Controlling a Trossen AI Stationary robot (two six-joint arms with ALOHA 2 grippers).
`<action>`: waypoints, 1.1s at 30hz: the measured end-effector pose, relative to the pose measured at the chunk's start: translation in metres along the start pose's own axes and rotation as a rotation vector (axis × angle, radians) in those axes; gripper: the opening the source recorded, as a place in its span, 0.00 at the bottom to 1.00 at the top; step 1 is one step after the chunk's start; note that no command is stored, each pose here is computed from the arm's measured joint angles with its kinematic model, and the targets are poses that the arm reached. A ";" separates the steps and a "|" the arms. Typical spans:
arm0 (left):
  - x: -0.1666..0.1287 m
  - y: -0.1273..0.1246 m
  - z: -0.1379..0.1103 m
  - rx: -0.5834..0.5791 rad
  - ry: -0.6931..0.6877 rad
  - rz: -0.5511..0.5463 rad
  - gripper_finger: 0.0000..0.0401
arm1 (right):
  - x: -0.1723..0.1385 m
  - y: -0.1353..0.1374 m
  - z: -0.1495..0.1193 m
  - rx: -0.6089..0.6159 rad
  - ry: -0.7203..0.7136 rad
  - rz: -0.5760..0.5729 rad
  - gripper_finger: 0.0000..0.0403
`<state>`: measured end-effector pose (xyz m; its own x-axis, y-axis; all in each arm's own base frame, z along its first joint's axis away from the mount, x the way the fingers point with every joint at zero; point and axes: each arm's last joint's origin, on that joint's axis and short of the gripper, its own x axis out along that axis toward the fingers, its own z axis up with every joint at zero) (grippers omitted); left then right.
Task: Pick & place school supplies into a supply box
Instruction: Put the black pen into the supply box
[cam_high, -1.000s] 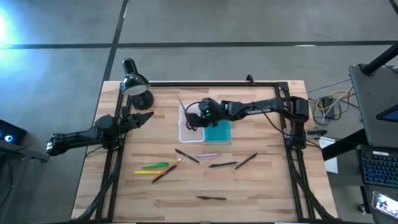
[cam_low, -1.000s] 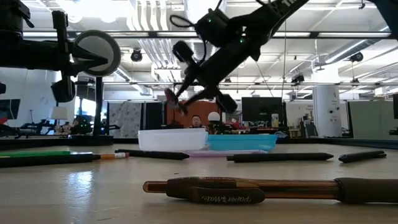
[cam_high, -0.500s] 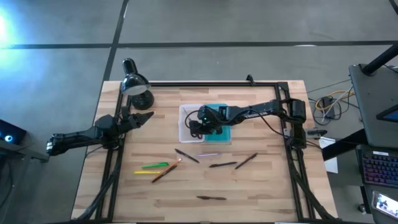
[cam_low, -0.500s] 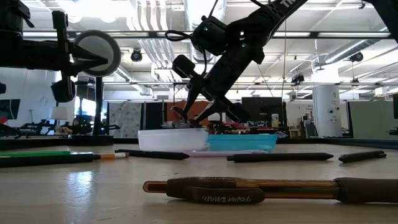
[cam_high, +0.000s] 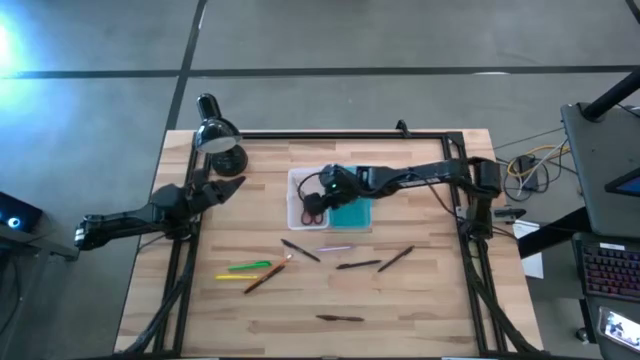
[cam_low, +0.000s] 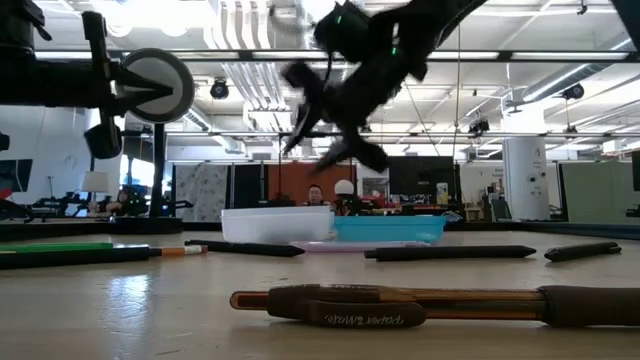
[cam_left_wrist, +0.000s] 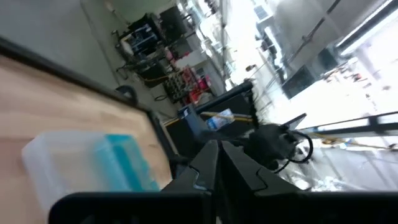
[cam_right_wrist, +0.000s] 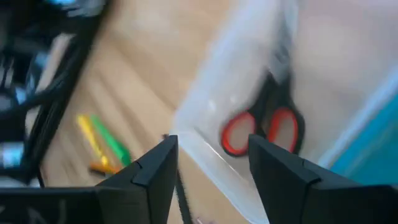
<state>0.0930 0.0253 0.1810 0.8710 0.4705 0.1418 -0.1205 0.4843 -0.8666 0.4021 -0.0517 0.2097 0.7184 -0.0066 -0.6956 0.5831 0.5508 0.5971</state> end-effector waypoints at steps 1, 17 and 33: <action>0.000 -0.001 0.001 -0.001 -0.013 -0.007 0.00 | -0.008 0.004 0.001 -0.085 -0.006 0.006 0.46; 0.009 -0.003 -0.006 0.134 0.263 0.218 0.00 | -0.101 -0.007 -0.069 -0.901 0.519 -0.331 0.46; 0.022 -0.010 -0.006 0.233 0.324 0.283 0.00 | -0.090 -0.041 -0.193 -1.225 0.759 -0.267 0.46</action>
<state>0.1164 0.0260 0.1903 0.8876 0.3713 -0.2726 -0.4453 0.5402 -0.7140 0.2407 0.0879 0.1706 0.0494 -0.0023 -0.9988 -0.2941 0.9556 -0.0168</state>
